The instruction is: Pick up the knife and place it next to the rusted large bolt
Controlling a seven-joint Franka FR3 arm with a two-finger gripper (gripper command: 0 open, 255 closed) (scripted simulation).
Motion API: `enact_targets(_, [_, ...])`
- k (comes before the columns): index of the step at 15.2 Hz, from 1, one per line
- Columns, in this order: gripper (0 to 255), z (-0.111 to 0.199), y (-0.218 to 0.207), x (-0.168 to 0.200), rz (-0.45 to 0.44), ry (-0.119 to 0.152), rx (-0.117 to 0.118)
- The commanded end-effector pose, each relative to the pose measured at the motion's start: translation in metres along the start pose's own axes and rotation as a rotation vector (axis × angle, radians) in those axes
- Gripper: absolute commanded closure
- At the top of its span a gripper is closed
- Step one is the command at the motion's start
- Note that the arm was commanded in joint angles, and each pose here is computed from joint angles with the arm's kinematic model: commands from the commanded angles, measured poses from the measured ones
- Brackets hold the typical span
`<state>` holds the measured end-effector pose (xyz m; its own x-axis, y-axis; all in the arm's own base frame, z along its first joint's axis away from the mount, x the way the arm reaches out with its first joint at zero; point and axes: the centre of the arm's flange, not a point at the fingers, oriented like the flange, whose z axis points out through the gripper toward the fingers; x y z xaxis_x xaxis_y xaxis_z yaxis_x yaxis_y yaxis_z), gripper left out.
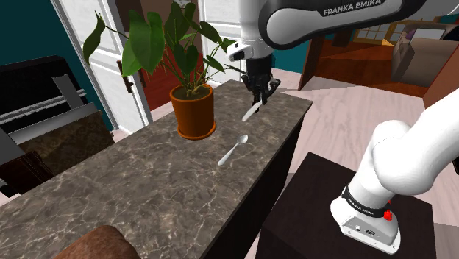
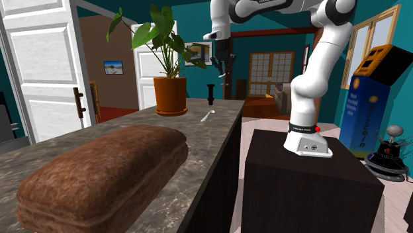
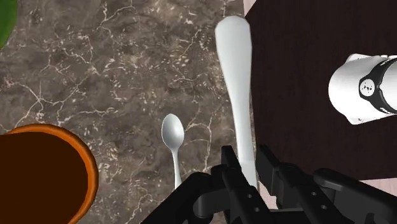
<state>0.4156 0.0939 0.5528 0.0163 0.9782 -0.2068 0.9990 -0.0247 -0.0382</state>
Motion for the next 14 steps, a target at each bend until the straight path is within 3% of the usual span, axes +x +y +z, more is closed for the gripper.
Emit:
enact_targets(1, [255,0.005,-0.002,-0.028,-0.003,0.000,0.000])
enact_targets(14, [255,0.041,-0.012,-0.194,-0.003,0.000,0.000])
